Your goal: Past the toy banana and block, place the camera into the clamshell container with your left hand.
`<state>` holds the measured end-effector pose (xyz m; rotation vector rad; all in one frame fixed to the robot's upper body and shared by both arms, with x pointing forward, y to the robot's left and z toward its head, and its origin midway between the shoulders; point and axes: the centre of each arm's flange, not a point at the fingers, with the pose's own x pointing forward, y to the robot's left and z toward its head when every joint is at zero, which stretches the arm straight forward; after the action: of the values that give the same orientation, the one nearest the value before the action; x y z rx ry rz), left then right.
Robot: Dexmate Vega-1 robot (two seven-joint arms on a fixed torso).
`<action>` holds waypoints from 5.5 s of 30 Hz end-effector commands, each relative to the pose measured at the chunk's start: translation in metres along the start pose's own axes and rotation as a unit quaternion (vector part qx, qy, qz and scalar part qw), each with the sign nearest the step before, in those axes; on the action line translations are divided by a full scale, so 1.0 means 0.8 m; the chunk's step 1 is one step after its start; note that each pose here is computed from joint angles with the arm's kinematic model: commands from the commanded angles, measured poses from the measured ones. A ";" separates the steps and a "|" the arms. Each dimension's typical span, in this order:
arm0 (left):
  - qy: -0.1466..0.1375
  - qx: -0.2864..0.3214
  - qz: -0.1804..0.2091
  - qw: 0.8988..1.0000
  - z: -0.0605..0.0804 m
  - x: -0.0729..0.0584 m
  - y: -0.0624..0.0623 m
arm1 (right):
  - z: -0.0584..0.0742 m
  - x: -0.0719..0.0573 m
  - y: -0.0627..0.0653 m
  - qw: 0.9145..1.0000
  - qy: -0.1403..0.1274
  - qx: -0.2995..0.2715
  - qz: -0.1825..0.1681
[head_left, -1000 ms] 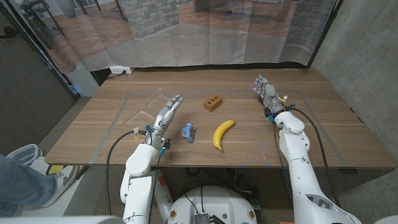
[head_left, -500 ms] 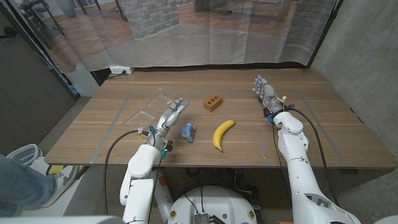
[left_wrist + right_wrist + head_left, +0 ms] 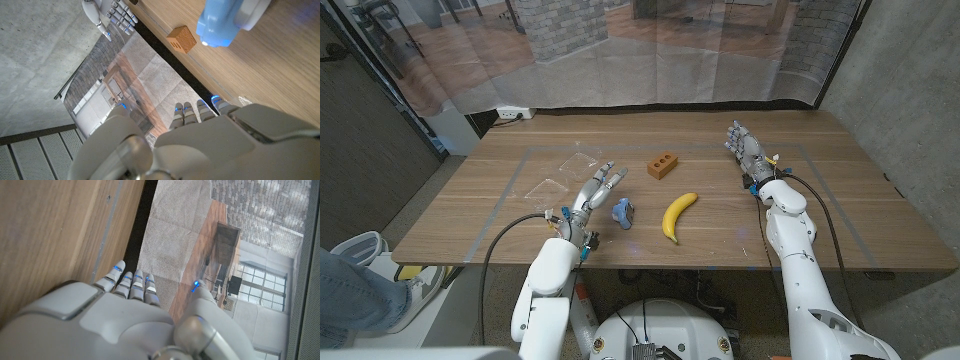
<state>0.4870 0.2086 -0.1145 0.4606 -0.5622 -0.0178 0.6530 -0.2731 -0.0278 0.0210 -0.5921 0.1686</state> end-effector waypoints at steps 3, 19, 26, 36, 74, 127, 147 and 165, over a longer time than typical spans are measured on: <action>0.031 0.053 0.022 0.998 0.016 -0.019 0.000 | -0.003 0.000 -0.001 1.000 0.004 -0.001 0.001; 0.082 0.156 0.017 0.984 0.039 -0.015 0.001 | -0.005 0.001 0.000 1.000 0.005 -0.001 -0.001; 0.100 0.192 0.010 0.976 0.048 -0.011 0.003 | -0.006 0.002 0.000 1.000 0.006 -0.001 -0.002; 0.143 0.252 -0.001 0.957 0.061 -0.007 0.000 | -0.005 0.005 0.003 1.000 0.007 -0.003 -0.001; 0.183 0.401 -0.053 0.896 0.101 -0.007 -0.034 | -0.005 0.005 0.008 1.000 0.007 0.002 0.005; 0.200 0.540 -0.012 0.817 0.099 0.025 -0.067 | -0.002 0.005 0.007 1.000 0.003 0.005 -0.002; 0.214 0.518 -0.049 0.827 0.089 0.033 -0.078 | -0.003 0.008 0.009 1.000 0.003 0.007 -0.003; 0.212 0.519 -0.049 0.827 0.091 0.038 -0.093 | -0.006 0.012 0.009 1.000 0.007 0.010 0.000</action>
<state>0.4814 0.1135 -0.0759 1.5210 -0.0550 0.3046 0.6599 -0.2648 -0.0273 0.0368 -0.5801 0.1702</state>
